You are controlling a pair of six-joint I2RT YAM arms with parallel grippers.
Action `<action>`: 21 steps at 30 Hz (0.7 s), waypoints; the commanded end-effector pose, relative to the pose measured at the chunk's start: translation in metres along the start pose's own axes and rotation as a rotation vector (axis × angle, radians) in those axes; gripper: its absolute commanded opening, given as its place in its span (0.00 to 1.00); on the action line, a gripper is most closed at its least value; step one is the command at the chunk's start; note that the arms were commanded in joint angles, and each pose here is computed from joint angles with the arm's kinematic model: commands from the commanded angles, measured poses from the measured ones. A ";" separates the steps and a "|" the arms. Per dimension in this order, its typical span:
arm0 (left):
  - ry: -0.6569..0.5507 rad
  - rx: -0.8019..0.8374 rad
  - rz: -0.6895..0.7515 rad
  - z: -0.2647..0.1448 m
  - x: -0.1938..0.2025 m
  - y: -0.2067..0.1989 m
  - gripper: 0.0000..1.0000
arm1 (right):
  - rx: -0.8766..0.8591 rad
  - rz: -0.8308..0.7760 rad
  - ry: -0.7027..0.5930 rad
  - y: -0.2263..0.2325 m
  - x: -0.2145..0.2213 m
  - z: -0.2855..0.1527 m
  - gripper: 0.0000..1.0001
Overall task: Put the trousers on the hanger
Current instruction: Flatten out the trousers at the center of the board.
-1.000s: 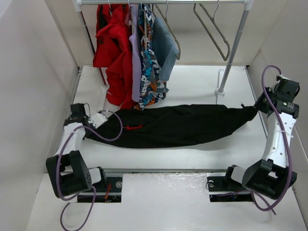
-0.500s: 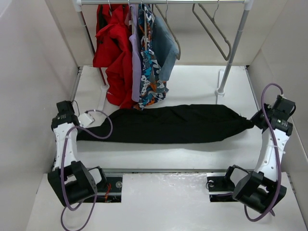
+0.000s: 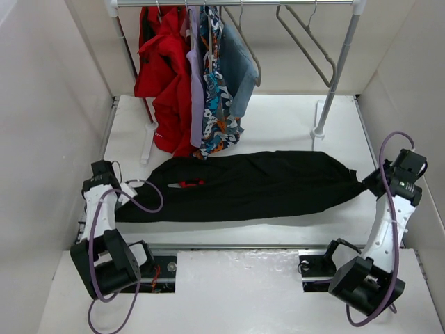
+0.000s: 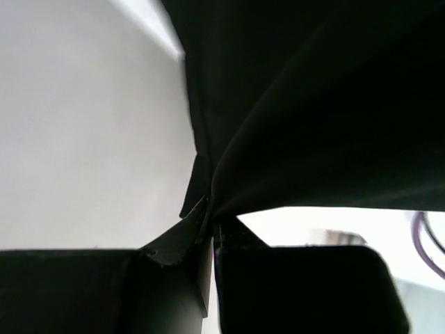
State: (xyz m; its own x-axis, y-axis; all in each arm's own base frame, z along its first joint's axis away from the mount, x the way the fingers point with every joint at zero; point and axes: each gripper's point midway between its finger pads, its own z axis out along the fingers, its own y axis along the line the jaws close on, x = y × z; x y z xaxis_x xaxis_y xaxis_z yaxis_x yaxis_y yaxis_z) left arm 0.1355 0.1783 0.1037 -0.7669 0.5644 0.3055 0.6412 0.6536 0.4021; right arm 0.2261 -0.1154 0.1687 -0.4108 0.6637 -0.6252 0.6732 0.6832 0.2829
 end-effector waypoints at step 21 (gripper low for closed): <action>-0.754 0.145 -0.220 -0.100 -0.152 0.068 0.59 | -0.013 -0.078 -0.156 0.016 -0.057 -0.008 0.99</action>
State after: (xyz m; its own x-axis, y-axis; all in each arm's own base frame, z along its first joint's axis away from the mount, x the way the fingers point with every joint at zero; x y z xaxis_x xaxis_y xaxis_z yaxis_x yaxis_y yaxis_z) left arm 0.2705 0.1543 0.1819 -0.7757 0.5838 -0.2396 0.4491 0.7775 0.4402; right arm 0.2294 -0.1355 0.1786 -0.3793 0.6490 -0.6595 0.7173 0.6565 0.2335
